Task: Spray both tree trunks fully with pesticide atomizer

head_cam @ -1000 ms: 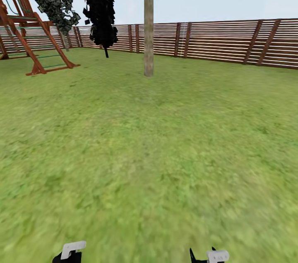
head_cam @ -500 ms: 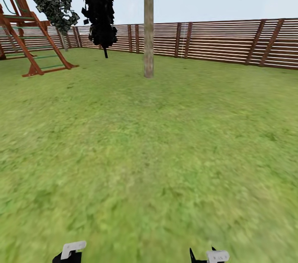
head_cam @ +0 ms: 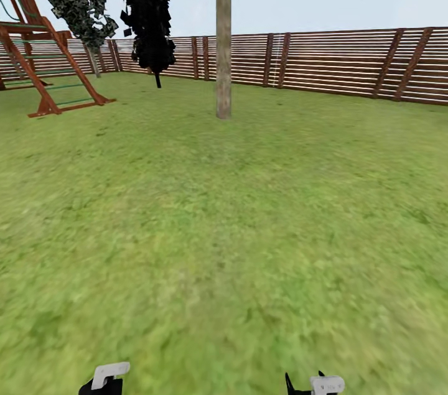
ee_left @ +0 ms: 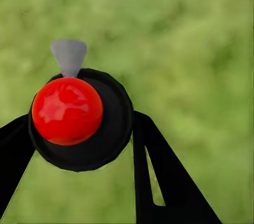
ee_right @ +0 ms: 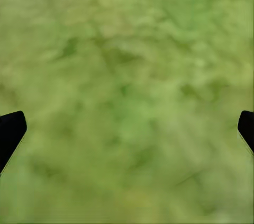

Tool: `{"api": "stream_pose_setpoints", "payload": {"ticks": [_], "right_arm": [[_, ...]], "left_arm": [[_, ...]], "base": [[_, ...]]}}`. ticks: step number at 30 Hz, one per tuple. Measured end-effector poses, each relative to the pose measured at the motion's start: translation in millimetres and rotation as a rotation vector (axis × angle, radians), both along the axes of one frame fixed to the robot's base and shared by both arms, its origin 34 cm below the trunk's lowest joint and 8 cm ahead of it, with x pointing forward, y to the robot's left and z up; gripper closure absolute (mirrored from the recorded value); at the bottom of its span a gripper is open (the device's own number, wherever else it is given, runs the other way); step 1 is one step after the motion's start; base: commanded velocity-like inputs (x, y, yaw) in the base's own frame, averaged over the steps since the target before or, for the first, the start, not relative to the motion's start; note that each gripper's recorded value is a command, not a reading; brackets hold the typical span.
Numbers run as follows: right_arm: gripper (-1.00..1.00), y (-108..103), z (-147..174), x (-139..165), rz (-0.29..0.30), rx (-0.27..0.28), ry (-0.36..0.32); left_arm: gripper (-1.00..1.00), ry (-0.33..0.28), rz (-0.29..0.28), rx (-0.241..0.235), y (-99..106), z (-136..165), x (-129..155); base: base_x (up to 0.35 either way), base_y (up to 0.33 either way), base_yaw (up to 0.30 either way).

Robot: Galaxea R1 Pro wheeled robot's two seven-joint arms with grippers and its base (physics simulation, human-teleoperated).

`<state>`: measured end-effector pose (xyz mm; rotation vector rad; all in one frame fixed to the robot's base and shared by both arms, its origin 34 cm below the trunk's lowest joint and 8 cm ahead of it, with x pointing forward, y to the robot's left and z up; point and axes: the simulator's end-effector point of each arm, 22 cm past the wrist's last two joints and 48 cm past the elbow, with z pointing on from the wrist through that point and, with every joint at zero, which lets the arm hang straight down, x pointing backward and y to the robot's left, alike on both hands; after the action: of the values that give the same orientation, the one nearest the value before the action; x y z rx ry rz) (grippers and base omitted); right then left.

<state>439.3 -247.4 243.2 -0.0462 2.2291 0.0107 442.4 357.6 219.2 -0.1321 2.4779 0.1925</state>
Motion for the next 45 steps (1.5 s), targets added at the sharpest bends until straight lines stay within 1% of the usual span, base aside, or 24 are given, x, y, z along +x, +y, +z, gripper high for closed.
{"api": "stream_pose_setpoints", "payload": {"ticks": [45], "right_arm": [[-1.00,-0.1,0.0,0.0,0.000,0.000,0.000]], "left_arm": [[1.00,0.000,0.000,0.000,0.0,0.0,0.0]], "base": [[0.339,0.000,0.000]]}}
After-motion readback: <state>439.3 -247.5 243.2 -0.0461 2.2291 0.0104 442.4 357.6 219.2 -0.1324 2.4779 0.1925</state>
